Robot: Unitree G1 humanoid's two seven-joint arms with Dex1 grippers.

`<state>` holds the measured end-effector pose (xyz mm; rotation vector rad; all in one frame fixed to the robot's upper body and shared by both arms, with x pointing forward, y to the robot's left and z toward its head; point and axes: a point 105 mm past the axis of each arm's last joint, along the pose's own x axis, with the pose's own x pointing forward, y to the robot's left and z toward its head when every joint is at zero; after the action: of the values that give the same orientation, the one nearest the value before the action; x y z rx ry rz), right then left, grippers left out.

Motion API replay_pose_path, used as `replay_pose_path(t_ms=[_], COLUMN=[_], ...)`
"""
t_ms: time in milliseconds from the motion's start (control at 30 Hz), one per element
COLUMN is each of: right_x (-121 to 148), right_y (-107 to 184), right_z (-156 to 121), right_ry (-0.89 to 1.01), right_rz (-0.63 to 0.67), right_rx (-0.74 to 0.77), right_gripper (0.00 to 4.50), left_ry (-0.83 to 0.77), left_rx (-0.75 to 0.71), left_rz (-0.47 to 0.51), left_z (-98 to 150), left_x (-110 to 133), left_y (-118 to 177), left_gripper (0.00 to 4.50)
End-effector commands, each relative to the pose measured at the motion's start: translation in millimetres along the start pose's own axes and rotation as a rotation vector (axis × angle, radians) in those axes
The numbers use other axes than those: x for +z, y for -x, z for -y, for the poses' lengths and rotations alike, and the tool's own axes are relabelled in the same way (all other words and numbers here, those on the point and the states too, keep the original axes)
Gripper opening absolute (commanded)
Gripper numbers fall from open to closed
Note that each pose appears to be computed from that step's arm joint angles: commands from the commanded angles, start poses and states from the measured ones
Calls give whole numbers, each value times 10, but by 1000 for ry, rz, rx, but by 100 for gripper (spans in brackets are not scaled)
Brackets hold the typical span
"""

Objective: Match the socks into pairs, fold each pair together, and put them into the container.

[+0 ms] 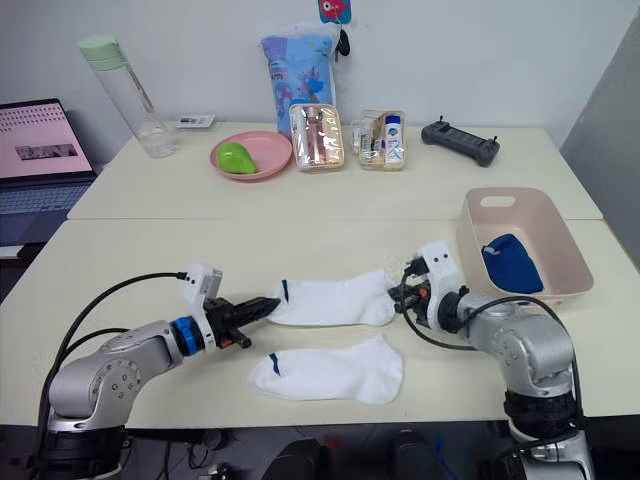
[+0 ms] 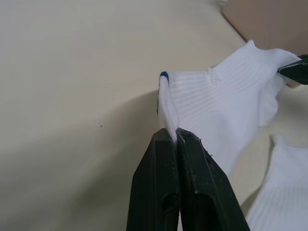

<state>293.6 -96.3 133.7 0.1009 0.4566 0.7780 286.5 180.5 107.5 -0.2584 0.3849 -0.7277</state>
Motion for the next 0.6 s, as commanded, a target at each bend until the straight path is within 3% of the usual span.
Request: replay_pose_path(t_ms=[33, 267, 400, 600], right_x=[56, -133, -269, -433], right_y=[185, 454, 467, 476], right_z=[-196, -379, -381, -361], right_ry=[-3, -24, -18, -8], right_rz=[22, -68, -121, -176], right_rx=[101, 191, 167, 144], right_gripper=[0, 0, 0, 0], left_ry=[-21, 32, 31, 17], left_rx=[-103, -200, -141, -65], left_rz=[-2, -133, -164, -142], left_z=[208, 560, 586, 530], left_x=[114, -171, -394, -530], left_y=[235, 567, 568, 491], left_gripper=[2, 2, 2, 2])
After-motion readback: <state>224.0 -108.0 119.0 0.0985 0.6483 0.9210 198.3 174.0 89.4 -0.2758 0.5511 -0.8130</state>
